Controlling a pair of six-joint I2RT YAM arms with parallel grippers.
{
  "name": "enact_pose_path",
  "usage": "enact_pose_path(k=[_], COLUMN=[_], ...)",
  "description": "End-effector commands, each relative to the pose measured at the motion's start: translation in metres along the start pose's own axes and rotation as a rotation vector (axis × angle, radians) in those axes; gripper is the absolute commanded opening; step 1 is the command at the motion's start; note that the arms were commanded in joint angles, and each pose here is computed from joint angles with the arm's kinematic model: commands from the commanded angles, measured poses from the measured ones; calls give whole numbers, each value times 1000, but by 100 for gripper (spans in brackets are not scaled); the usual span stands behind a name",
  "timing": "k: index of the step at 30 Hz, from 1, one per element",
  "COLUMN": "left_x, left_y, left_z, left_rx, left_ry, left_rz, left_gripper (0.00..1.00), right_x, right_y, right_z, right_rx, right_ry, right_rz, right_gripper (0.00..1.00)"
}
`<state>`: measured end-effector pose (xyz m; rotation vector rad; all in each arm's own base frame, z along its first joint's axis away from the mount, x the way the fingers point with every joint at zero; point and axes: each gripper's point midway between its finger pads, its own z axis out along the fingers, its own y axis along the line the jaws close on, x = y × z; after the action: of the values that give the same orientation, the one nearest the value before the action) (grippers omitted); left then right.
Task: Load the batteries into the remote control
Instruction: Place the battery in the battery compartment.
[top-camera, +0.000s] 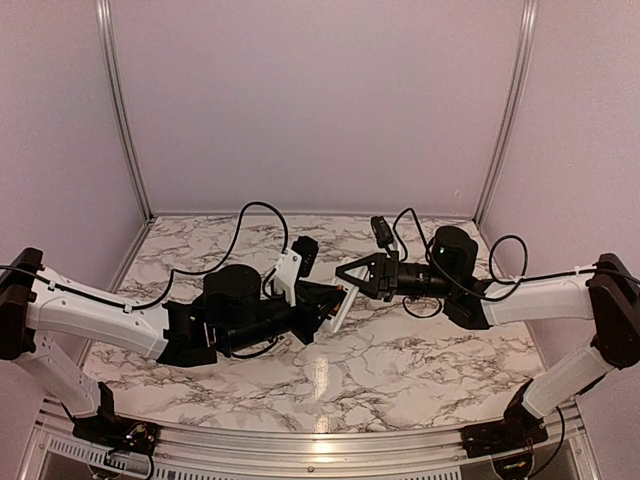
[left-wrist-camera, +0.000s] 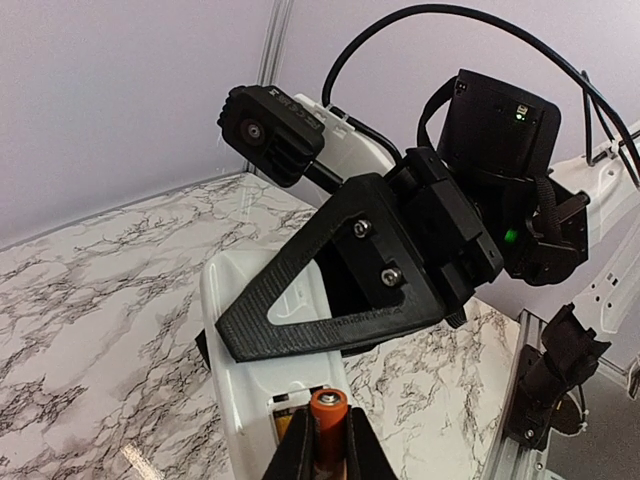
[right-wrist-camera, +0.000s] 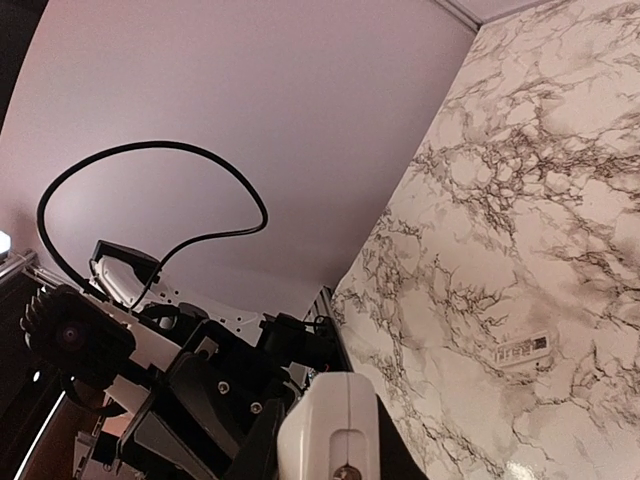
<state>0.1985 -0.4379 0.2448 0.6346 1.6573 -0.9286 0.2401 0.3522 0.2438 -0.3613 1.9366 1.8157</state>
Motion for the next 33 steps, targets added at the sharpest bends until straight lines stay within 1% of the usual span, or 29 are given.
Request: enact_pose_path(k=[1,14,22,28,30,33], left_x=[13,44,48,50,49,49], left_y=[4,21,24,23,23,23], left_z=[3,2,6,9,9,9], left_rx=[-25,-92,-117,-118,-118,-118], left_ry=[28,114,147,156,155,156], left_rz=[19,42,58,63,61,62], left_gripper=[0,0,13,16,20,23], right_x=[0,-1,1,1,1,2], right_y=[15,20,12,11,9,8], right_z=[2,0,1,1,1,1], right_rx=[-58,-89,-71,-72,-69,-66], right_ry=[1,1,11,12,12,15], right_rz=[-3,25,46,52,51,54], right_gripper=[0,0,0,0,0,0])
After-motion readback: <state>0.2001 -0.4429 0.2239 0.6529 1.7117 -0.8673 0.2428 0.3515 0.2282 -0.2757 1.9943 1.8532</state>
